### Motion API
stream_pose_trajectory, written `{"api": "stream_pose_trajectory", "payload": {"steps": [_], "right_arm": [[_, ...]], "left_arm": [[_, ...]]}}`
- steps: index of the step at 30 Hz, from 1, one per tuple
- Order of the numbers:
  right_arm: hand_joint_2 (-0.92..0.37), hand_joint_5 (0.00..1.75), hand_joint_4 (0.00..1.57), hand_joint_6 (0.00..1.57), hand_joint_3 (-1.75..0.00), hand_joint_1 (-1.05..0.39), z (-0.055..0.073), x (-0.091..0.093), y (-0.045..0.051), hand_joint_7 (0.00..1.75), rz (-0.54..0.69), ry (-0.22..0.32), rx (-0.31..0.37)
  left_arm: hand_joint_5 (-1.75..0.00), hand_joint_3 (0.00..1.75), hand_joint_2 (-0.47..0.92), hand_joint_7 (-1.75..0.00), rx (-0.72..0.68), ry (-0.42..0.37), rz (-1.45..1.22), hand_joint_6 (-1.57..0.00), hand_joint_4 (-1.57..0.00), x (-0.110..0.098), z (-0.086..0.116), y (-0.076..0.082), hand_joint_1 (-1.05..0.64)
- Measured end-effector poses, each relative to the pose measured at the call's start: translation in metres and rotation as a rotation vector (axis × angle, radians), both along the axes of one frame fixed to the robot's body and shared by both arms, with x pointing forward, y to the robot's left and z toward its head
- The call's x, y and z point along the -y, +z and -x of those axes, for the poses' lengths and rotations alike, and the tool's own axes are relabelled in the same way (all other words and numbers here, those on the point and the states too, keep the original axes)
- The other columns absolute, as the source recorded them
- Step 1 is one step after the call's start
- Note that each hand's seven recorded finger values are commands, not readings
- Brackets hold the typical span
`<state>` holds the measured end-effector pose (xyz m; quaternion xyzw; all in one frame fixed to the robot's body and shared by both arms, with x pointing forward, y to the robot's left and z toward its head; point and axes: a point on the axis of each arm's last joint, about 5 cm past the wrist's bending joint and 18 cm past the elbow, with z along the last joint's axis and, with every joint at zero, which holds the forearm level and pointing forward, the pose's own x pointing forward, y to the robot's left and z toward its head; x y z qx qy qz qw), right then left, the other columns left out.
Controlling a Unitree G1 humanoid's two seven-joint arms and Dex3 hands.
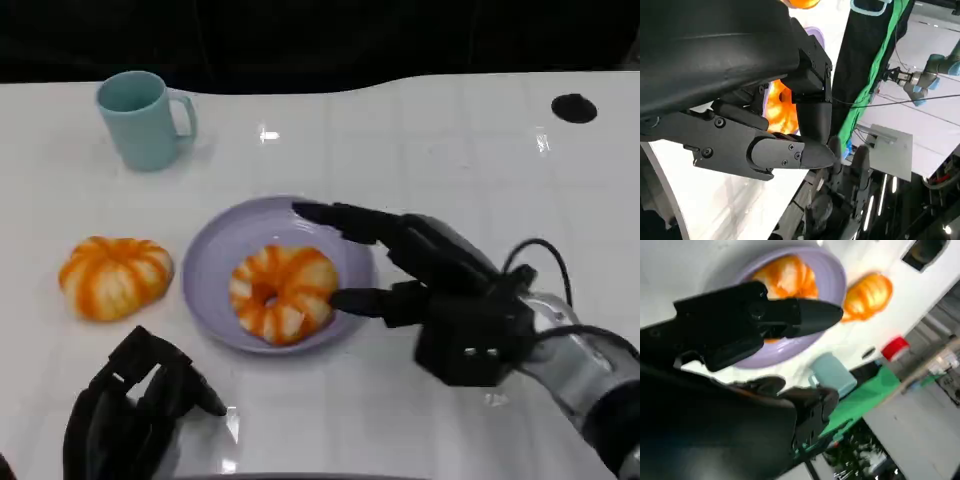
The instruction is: Grasp the bread from the table and place it into the plate.
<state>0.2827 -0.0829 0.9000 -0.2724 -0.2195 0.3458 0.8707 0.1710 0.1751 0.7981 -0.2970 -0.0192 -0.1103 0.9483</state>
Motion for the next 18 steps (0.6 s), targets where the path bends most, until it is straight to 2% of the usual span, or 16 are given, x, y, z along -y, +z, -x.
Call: {"api": "stream_pose_trajectory", "payload": {"steps": [2,3,6,8,9,10,11,12,13,14,16,18], "right_arm": [[-0.92,0.22,0.55,0.49,-0.39,-0.7,0.002,0.01,-0.0018,0.11,-0.055,-0.001,-0.047],[-0.92,0.26,0.61,0.54,-0.4,-0.68,0.002,0.014,-0.002,0.13,-0.071,0.003,-0.064],[-0.92,0.33,0.68,0.61,-0.39,-0.62,0.003,0.028,-0.0023,0.16,-0.159,0.037,-0.148],[-0.92,0.64,0.59,0.66,-0.38,-0.57,0.005,0.041,-0.0057,0.18,-0.227,0.053,-0.227],[-0.92,0.72,0.57,0.67,-0.37,-0.57,0.007,0.046,-0.0086,0.18,-0.261,0.061,-0.27],[-0.92,0.94,0.52,0.7,-0.38,-0.56,0.009,0.051,-0.0122,0.24,-0.291,0.068,-0.311],[-0.92,1.04,0.49,0.71,-0.38,-0.56,0.012,0.055,-0.0159,0.27,-0.32,0.073,-0.345],[-0.92,1.16,0.46,0.72,-0.38,-0.56,0.015,0.059,-0.02,0.34,-0.353,0.076,-0.375],[-0.92,1.27,0.42,0.67,-0.37,-0.56,0.018,0.064,-0.0238,0.47,-0.383,0.076,-0.402],[-0.92,1.41,0.4,0.6,-0.36,-0.58,0.02,0.067,-0.0273,0.69,-0.416,0.076,-0.429],[-0.92,1.49,0.38,0.55,-0.36,-0.59,0.027,0.073,-0.0339,0.86,-0.481,0.072,-0.48],[-0.92,1.53,0.37,0.53,-0.37,-0.6,0.033,0.076,-0.0388,0.93,-0.521,0.061,-0.52]], "left_arm": [[-1.75,0.25,0.92,-1.51,-0.002,0.002,0.001,-0.52,-0.63,0.0,0.0,0.0,-0.57],[-1.75,0.26,0.92,-1.5,-0.003,0.003,0.001,-0.51,-0.63,0.0,0.001,-0.001,-0.57],[-1.75,0.26,0.92,-1.5,-0.001,-0.001,0.002,-0.52,-0.63,0.001,0.0,0.0,-0.58],[-1.75,0.25,0.92,-1.5,-0.002,0.0,0.003,-0.53,-0.64,0.001,0.0,-0.001,-0.57],[-1.75,0.25,0.92,-1.49,-0.002,0.001,0.003,-0.53,-0.64,0.0,0.0,-0.001,-0.57],[-1.75,0.25,0.92,-1.49,-0.003,0.001,0.003,-0.53,-0.64,0.0,0.0,-0.001,-0.58],[-1.75,0.25,0.92,-1.5,-0.003,-0.001,0.003,-0.53,-0.63,0.0,0.0,-0.001,-0.58],[-1.75,0.25,0.92,-1.5,-0.003,-0.002,0.002,-0.53,-0.63,0.0,0.0,-0.001,-0.58],[-1.75,0.26,0.92,-1.5,-0.003,-0.003,0.001,-0.53,-0.64,0.0,0.0,0.0,-0.58],[-1.75,0.26,0.92,-1.51,-0.004,-0.003,0.0,-0.54,-0.65,0.0,0.0,0.0,-0.59],[-1.75,0.25,0.92,-1.51,-0.005,-0.006,-0.007,-0.54,-0.65,0.0,0.0,0.0,-0.59],[-1.75,0.25,0.92,-1.51,-0.007,-0.008,-0.012,-0.54,-0.65,0.0,0.0,0.0,-0.59]]}}
